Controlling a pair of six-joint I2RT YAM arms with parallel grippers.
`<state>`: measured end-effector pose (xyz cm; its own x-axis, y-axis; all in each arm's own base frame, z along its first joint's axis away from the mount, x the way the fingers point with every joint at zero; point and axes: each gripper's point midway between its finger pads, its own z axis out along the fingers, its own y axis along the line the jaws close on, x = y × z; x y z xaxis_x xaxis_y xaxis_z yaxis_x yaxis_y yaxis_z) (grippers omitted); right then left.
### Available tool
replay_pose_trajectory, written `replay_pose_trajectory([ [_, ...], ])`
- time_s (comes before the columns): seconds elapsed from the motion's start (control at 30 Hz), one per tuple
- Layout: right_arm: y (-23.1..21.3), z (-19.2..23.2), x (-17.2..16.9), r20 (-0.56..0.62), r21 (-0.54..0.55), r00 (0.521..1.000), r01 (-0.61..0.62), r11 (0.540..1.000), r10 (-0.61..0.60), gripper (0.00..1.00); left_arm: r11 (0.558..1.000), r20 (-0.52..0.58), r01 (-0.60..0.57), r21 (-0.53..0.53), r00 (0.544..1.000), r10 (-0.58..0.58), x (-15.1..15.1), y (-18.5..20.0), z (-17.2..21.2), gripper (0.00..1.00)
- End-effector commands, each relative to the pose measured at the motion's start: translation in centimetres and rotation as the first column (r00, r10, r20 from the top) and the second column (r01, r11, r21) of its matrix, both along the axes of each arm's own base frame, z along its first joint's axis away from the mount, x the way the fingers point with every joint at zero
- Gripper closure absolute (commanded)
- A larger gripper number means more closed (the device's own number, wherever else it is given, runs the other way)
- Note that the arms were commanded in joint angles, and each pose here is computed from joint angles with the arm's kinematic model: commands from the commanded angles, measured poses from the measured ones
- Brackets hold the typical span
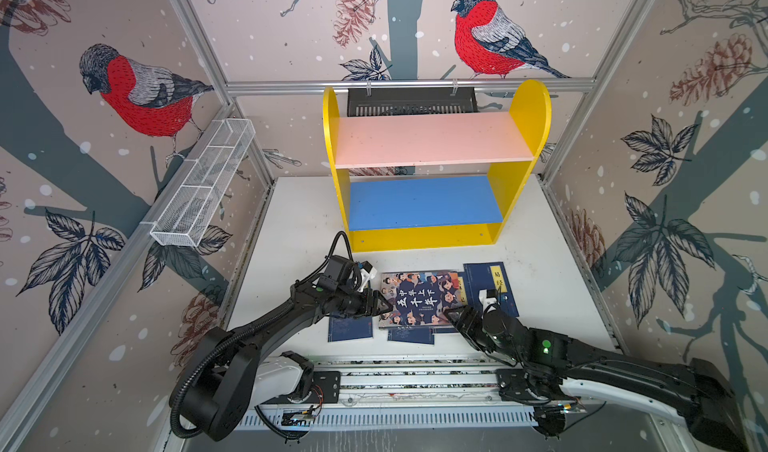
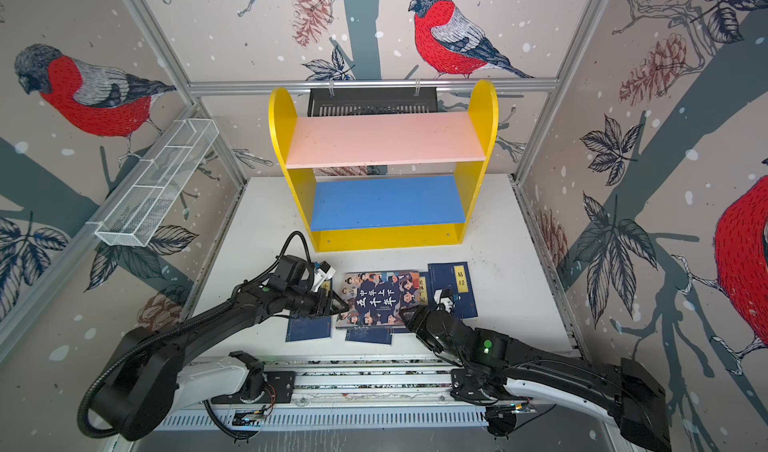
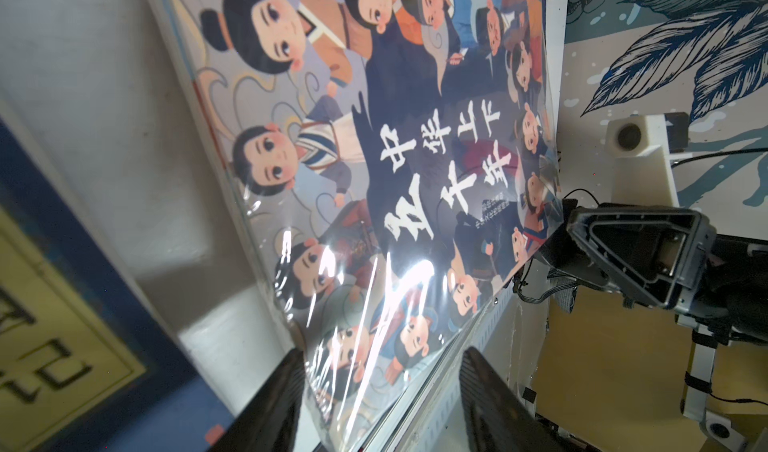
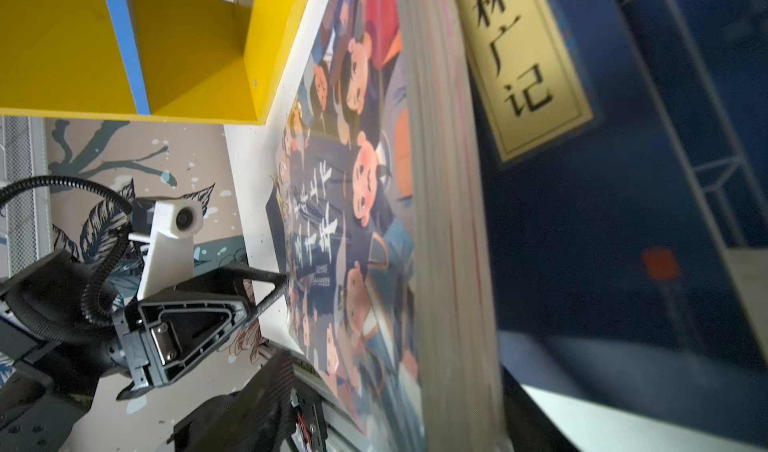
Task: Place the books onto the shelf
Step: 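Close the left and right grippers on opposite edges of the illustrated book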
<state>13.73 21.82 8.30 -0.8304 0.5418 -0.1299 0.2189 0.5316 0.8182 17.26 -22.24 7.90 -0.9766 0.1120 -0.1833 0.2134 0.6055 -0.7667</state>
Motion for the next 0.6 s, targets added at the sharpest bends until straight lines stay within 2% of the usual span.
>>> replay_pose_trajectory([
  [0.0, 0.6, 1.6, 1.1, 0.05, 0.055, 0.999, 0.013, 0.998, -0.016, 0.28, 0.994, 0.041, 0.083, -0.069, 0.996, -0.08, -0.5, -1.4, 1.4, 0.4],
  [0.33, -0.7, 1.0, 2.8, 0.07, 0.05, 0.994, 0.086, 0.995, -0.09, 0.27, 0.985, 0.064, 0.157, -0.077, 0.986, -0.153, -0.8, -2.7, 1.9, 0.4],
  [0.47, -1.2, 0.5, 3.0, 0.061, 0.042, 0.993, 0.101, 0.994, -0.104, 0.25, 0.987, 0.151, 0.16, -0.008, 0.976, -0.157, 0.8, -2.6, 2.8, 0.41],
  [0.57, -1.7, 0.1, 2.9, 0.05, 0.036, 0.993, 0.11, 0.993, -0.111, 0.25, 0.989, 0.209, 0.15, 0.013, 0.966, -0.149, 1.6, -2.5, 3.9, 0.36],
])
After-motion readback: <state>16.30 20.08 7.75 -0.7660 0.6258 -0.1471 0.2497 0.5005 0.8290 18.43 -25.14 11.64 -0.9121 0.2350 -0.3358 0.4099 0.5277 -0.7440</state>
